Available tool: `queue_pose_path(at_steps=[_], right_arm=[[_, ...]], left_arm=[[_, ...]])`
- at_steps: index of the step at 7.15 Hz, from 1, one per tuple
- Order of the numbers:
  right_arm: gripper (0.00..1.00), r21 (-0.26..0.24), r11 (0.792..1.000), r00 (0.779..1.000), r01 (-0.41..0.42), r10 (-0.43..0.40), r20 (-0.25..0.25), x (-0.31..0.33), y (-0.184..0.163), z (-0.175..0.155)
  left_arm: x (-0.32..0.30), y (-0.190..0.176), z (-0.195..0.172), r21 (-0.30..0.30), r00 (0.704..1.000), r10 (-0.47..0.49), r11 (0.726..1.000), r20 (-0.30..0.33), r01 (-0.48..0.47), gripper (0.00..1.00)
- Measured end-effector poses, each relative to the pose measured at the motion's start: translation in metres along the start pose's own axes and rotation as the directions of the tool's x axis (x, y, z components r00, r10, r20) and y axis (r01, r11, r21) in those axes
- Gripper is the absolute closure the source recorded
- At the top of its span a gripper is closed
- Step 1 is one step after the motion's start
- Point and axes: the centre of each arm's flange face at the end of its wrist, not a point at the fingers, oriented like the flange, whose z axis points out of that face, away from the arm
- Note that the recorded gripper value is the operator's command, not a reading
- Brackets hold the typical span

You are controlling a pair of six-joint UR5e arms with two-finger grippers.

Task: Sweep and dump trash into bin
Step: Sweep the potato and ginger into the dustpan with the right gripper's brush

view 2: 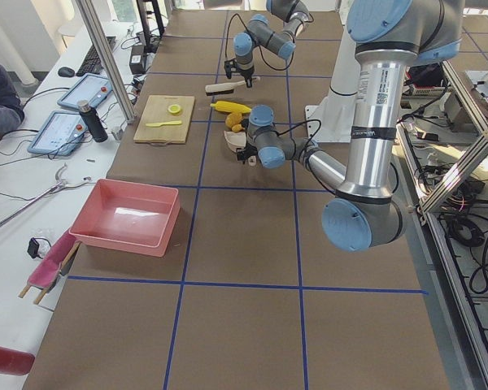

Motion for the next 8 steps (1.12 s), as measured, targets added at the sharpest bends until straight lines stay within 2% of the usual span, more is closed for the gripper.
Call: queue_pose_path(at_steps=[2,4,7,8], right_arm=[[1.0,0.027,1.0,0.998,0.003,-0.005,0.061,-0.035,0.007,0.013],[1.0,0.052,0.998,0.989,-0.02,0.012,0.146,-0.063,0.011,-0.012],[1.0,0.052,0.997,0.954,-0.052,0.034,0.299,-0.109,0.041,-0.043],[1.0,0.054,0.997,0.94,-0.06,0.039,0.339,-0.121,0.051,-0.046]], left_arm=[[0.001,0.002,0.005,-0.01,1.0,-0.003,1.0,-0.005,0.003,0.34],[0.001,0.002,0.006,-0.013,1.0,-0.007,1.0,-0.008,0.007,0.41],[0.001,0.0,0.007,-0.011,1.0,-0.011,1.0,-0.011,0.011,0.41],[0.001,0.0,0.008,-0.01,1.0,-0.01,1.0,-0.011,0.01,0.49]])
